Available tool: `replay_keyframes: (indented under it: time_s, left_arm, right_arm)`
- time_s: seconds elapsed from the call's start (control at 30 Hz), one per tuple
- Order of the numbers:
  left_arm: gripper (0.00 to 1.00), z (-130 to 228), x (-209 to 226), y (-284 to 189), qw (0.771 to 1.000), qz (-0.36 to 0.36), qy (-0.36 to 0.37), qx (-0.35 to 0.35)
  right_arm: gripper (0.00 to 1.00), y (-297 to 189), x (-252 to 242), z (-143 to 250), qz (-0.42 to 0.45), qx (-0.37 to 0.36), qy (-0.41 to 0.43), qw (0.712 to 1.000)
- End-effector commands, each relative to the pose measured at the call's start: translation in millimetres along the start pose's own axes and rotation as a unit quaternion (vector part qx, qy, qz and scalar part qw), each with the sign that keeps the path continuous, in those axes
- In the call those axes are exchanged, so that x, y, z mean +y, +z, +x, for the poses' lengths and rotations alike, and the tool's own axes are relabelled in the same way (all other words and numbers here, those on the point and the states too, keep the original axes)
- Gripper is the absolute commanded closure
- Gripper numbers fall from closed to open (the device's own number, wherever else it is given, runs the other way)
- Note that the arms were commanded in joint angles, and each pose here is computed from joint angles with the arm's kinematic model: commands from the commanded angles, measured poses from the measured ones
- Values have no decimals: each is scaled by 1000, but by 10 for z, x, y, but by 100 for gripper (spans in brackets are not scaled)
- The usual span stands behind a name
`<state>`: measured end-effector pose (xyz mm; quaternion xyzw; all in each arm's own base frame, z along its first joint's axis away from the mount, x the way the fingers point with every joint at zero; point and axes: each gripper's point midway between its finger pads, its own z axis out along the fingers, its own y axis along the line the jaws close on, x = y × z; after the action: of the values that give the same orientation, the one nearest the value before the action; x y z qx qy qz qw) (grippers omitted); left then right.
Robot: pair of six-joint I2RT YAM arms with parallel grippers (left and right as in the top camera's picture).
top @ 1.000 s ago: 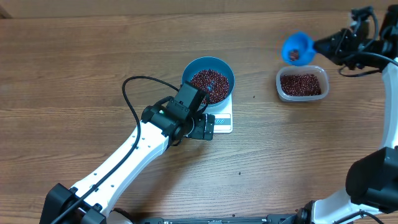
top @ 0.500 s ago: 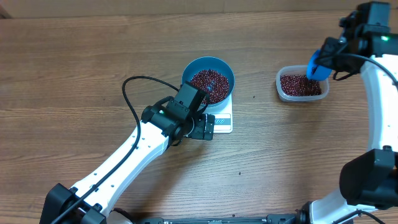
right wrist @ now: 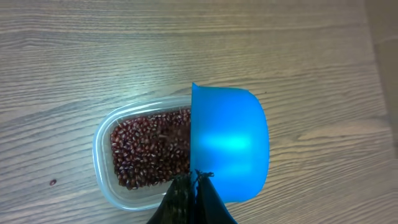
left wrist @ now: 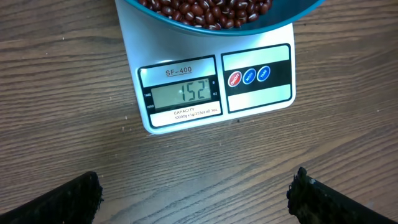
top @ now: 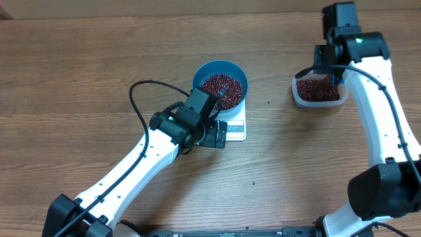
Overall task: Scoop item into bowl and weigh 150g on scale
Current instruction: 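Bring the scoop back into the teal bowl with the right gripper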
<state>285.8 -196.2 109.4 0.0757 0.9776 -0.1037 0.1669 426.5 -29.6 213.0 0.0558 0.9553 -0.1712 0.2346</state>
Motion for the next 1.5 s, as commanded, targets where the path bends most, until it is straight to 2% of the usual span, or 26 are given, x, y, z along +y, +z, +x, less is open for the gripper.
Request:
replay_keyframes:
  time_s: [0.0, 0.4, 0.5, 0.63, 0.7, 0.83, 0.93, 1.13, 1.47]
  left_arm:
    - [0, 31, 1, 39, 1000, -1, -4, 7]
    - [0, 31, 1, 39, 1000, -1, -4, 7]
    - [0, 31, 1, 39, 1000, -1, -4, 7]
    - [0, 31, 1, 39, 1000, -1, -4, 7]
    - [0, 31, 1, 39, 1000, -1, -4, 7]
    - [1, 31, 1, 39, 1000, -1, -4, 7]
    - [0, 31, 1, 39, 1000, -1, -4, 7]
    - [0, 31, 1, 39, 1000, -1, -4, 7]
    - [1, 31, 1, 39, 1000, -1, -4, 7]
  right_arm:
    - [96, -121, -74, -121, 27, -27, -6, 999]
    - [96, -98, -28, -132, 19, -27, -6, 999]
    - [96, -100, 147, -132, -32, -26, -6, 999]
    - [96, -185, 578, -182, -161, -32, -4, 986]
    - [96, -332, 895, -219, -260, -38, -6, 965]
    - [96, -914, 1512, -265, -481, -52, -27, 875]
    - [96, -1169, 1720, -284, -537, -68, -48, 839]
    - [96, -1287, 2049, -200, -515, -103, -123, 842]
    - [96, -1172, 2379, -37, -430, -126, -209, 869]
